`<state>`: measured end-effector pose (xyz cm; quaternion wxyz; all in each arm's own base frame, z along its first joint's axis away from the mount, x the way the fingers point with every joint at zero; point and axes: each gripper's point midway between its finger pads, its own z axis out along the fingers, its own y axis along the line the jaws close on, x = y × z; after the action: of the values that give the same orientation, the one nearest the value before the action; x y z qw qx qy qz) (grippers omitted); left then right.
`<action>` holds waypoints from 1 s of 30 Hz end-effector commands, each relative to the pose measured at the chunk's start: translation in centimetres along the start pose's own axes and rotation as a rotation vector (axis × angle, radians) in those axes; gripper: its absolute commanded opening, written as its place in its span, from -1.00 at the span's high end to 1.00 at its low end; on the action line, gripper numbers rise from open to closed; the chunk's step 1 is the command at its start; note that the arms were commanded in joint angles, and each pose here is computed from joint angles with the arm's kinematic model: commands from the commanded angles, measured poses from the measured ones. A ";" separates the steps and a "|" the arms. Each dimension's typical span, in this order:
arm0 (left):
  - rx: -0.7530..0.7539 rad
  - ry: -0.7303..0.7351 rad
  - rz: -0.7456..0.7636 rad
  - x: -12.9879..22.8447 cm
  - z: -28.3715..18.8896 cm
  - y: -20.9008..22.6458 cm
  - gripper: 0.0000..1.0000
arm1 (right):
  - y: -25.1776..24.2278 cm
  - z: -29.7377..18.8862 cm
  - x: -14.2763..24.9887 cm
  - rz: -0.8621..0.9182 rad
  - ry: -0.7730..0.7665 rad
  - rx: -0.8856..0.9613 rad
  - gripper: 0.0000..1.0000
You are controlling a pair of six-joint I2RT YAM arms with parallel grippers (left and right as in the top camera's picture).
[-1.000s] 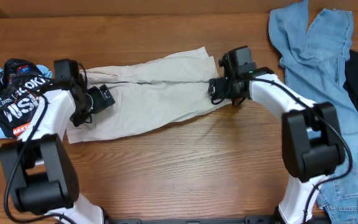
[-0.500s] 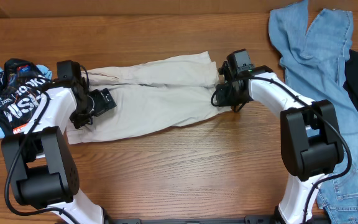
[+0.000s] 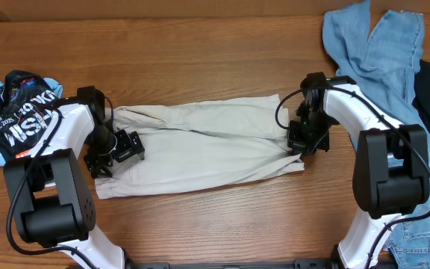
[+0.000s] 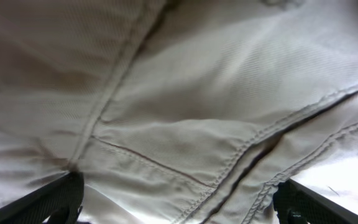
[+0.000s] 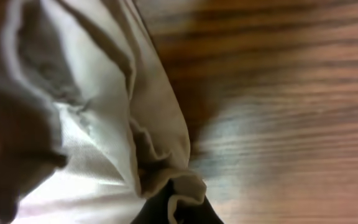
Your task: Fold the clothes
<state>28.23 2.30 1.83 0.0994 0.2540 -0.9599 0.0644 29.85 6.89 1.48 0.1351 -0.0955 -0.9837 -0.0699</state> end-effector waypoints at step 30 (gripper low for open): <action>-0.067 -0.094 0.051 -2.5 0.5 1.1 -1.00 | 5.2 -2.8 -2.5 -0.218 -0.242 -0.268 -0.03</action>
<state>30.01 3.58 1.41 0.0560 0.2359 -0.9693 0.0412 34.49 9.95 4.52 -0.0179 -0.0211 -0.9854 -0.1677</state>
